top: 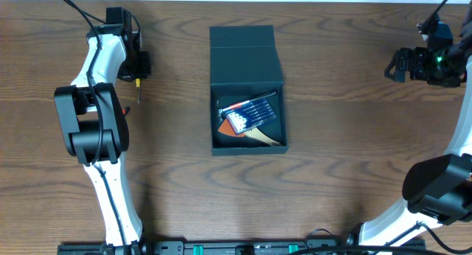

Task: Pack container
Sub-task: 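Lower the left gripper and close it on the screwdriver handle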

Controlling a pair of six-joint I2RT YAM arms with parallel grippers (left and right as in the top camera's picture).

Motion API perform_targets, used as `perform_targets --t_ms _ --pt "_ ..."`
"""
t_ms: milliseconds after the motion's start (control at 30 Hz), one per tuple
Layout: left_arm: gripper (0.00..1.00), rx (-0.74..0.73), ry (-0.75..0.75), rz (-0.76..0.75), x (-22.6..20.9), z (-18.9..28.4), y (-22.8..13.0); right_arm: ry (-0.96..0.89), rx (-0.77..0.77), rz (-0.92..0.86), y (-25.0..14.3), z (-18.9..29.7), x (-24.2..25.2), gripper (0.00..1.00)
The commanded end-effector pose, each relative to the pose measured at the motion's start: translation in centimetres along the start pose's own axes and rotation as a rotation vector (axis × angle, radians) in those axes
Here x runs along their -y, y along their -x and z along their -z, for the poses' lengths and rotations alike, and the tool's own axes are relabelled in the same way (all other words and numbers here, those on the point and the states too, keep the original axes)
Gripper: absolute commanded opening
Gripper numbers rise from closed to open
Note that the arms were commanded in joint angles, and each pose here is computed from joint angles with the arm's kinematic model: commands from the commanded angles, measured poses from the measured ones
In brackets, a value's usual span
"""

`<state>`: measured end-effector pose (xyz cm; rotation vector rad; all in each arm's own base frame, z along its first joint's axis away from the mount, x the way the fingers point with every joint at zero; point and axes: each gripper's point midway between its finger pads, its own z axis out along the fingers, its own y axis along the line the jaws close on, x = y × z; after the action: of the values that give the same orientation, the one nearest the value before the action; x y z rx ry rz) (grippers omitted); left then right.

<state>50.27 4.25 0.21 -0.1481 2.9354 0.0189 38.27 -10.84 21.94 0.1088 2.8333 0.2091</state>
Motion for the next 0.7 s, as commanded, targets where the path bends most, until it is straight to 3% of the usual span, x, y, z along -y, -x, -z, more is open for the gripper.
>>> perform_targets --t_ms 0,333,667 --pt "0.27 -0.033 0.011 0.002 -0.04 -1.15 -0.76 0.003 -0.009 -0.017 -0.12 -0.22 0.07 0.99" --pt "0.11 -0.033 0.011 0.002 -0.04 -1.15 -0.76 0.003 -0.012 -0.018 -0.21 -0.22 0.05 0.99" --pt "0.06 -0.032 0.009 -0.007 0.4 -1.11 -0.75 0.004 -0.027 -0.021 -0.56 -0.21 0.01 0.99"
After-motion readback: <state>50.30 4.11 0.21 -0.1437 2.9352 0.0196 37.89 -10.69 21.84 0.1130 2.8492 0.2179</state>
